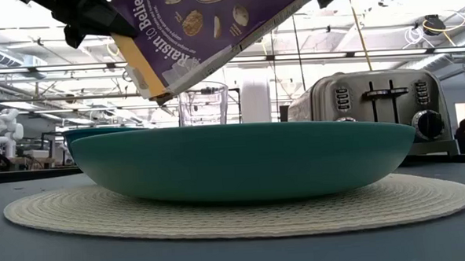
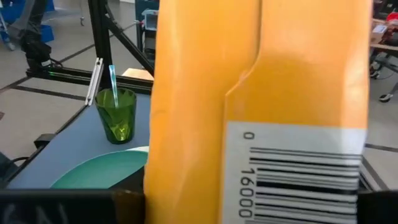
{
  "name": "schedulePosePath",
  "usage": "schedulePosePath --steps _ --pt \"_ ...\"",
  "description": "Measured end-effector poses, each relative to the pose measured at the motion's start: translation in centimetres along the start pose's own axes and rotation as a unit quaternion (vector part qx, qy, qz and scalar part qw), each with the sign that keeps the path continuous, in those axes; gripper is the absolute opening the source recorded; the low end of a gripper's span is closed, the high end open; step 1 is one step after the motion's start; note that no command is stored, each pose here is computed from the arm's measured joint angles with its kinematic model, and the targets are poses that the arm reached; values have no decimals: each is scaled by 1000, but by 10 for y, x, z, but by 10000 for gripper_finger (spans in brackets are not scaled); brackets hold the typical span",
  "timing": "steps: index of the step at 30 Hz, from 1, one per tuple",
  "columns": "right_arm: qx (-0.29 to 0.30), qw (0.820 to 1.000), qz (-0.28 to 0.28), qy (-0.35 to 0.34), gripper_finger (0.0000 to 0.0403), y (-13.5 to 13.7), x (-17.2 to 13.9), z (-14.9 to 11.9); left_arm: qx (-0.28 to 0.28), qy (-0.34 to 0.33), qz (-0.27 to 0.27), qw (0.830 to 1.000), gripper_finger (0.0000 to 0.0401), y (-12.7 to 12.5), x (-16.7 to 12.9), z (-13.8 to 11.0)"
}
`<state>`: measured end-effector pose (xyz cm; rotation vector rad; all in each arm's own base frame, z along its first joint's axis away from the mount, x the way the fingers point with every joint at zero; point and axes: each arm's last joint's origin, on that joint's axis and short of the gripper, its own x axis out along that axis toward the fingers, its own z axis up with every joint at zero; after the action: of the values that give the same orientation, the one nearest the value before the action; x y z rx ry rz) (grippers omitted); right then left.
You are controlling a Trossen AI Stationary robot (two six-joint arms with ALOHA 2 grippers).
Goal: Arrange a breakfast setting
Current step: Pour the cereal into the blue bowl
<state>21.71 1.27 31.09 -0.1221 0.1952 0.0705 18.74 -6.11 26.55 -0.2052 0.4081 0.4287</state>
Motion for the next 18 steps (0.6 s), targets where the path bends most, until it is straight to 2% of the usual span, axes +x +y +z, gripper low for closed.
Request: schedulePosePath --steps 18 --pt "16 999 3 28 173 1 3 -5 27 -10 -1 1000 1 -1 1 1"
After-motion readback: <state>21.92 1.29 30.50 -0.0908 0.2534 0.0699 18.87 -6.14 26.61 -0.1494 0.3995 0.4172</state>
